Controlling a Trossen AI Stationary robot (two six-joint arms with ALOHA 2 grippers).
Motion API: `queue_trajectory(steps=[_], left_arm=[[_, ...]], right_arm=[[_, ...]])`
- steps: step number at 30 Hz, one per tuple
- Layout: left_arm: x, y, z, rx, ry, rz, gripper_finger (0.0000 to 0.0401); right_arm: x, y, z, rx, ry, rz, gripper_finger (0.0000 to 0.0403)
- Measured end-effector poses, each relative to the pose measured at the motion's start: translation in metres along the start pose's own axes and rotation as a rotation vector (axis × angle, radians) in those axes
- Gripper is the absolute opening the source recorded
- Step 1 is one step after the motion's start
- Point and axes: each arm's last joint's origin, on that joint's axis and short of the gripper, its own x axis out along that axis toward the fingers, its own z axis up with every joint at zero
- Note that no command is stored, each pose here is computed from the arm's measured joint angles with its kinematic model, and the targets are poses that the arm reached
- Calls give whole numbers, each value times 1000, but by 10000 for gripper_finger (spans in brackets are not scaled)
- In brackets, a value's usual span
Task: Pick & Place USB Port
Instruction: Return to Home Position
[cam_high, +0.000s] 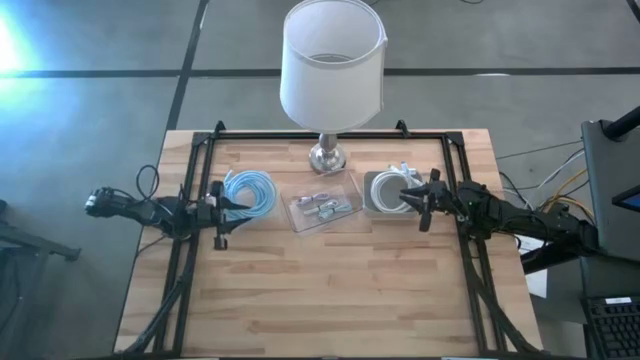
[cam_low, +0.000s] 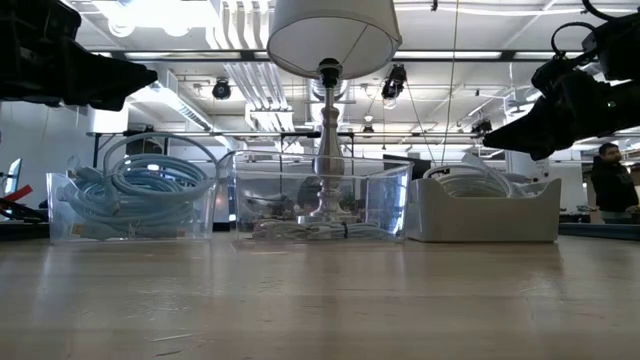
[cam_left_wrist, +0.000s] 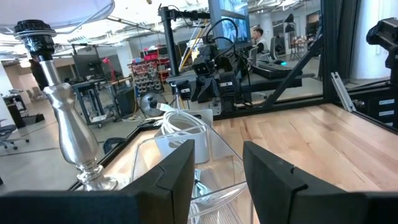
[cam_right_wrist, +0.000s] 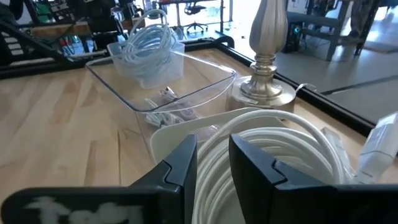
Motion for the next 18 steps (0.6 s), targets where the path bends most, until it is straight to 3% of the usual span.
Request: queue_trajectory(steps=[18], left_arm=[[0,0,0,0,0,-1,140]], right_arm=[[0,0,0,-41,0,1,71]])
